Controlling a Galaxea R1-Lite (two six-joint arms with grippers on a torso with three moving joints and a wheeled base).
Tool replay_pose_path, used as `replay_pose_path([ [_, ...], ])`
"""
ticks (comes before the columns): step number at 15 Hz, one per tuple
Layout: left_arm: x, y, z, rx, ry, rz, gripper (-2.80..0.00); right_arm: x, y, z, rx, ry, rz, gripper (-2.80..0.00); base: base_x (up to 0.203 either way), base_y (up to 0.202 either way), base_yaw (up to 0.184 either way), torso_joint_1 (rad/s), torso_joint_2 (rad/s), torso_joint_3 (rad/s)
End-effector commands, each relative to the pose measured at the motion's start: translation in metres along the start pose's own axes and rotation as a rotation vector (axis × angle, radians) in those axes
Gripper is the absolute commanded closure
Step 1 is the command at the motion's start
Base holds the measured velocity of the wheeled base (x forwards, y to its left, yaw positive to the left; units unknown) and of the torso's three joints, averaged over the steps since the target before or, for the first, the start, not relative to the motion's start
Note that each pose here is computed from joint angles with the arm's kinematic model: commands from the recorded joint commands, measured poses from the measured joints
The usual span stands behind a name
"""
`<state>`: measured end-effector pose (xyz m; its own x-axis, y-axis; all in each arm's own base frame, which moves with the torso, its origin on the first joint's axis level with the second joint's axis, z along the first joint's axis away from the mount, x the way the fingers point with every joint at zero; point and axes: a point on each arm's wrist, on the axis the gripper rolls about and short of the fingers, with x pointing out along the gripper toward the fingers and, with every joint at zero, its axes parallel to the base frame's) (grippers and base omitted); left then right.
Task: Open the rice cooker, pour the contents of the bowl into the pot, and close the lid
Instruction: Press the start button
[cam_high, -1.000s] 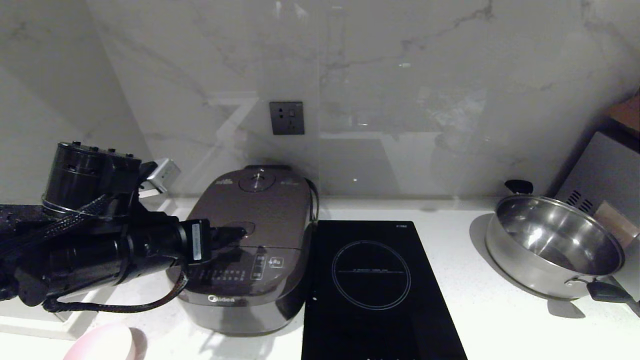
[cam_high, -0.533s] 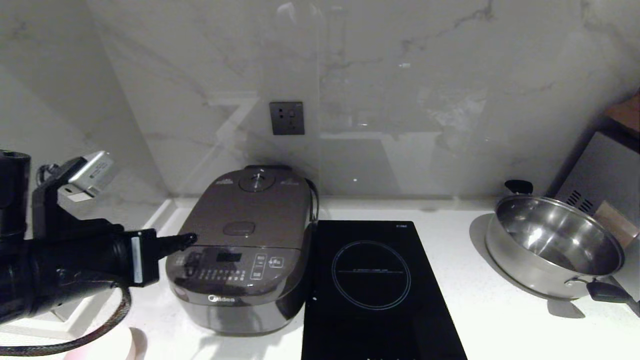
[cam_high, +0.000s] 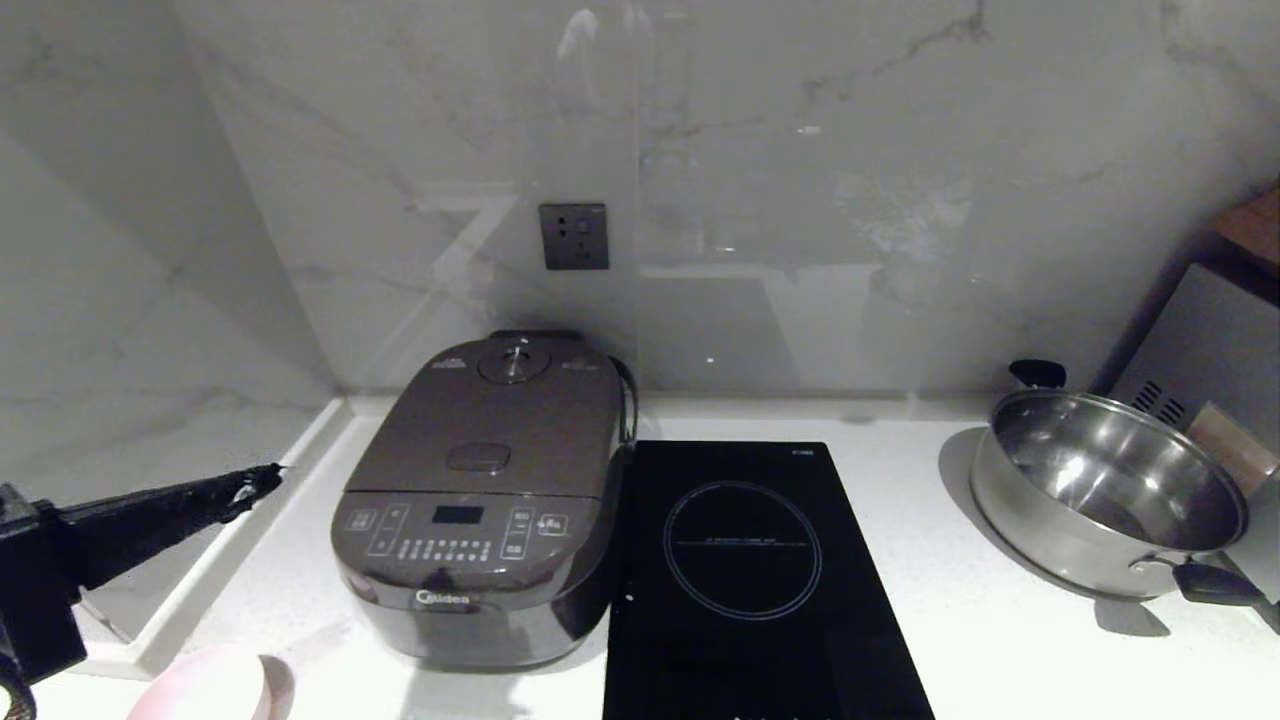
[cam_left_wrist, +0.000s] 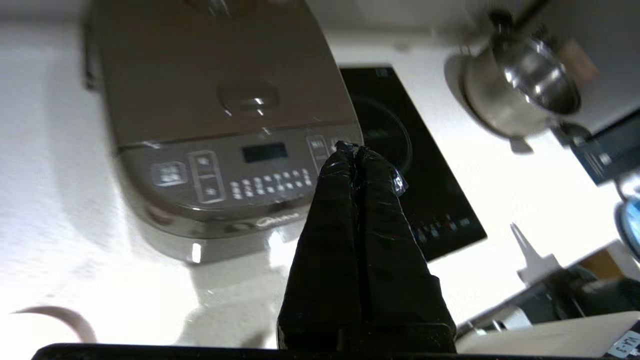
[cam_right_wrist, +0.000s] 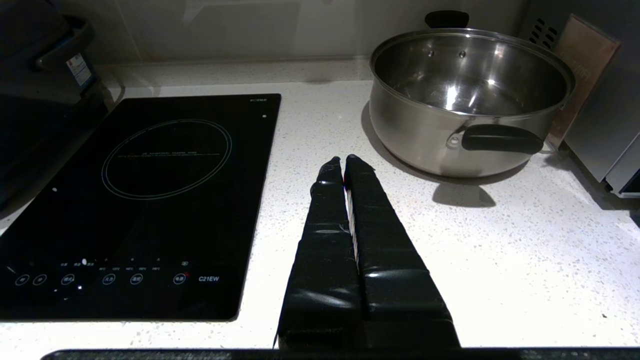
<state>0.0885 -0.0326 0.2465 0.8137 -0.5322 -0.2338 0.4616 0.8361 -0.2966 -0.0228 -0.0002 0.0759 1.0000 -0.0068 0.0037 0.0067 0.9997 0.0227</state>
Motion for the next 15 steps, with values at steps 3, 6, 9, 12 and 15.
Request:
replay_pose_path([
  [3, -0.044, -0.008, -0.014, 0.04, -0.141, 0.016, 0.0, 0.0, 0.0, 0.0, 0.0, -0.002, 0.001, 0.0, 0.0, 0.0, 0.0, 0.0, 0.0, 0.0],
  [6, -0.072, -0.011, -0.029, 0.058, -0.205, 0.115, 0.0, 0.0, 0.0, 0.0, 0.0, -0.002, 0.001, 0.0, 0.0, 0.0, 0.0, 0.0, 0.0, 0.0],
  [9, -0.096, -0.013, -0.04, 0.143, -0.316, 0.252, 0.0, 0.0, 0.0, 0.0, 0.0, -0.002, 0.001, 0.0, 0.0, 0.0, 0.0, 0.0, 0.0, 0.0],
  [12, -0.106, -0.013, -0.059, 0.224, -0.351, 0.333, 0.0, 0.0, 0.0, 0.0, 0.0, -0.001, 0.001, 0.0, 0.0, 0.0, 0.0, 0.0, 0.0, 0.0],
  [15, -0.106, -0.012, -0.067, 0.259, -0.352, 0.387, 0.0, 0.0, 0.0, 0.0, 0.0, -0.002, 0.002, 0.0, 0.0, 0.0, 0.0, 0.0, 0.0, 0.0],
])
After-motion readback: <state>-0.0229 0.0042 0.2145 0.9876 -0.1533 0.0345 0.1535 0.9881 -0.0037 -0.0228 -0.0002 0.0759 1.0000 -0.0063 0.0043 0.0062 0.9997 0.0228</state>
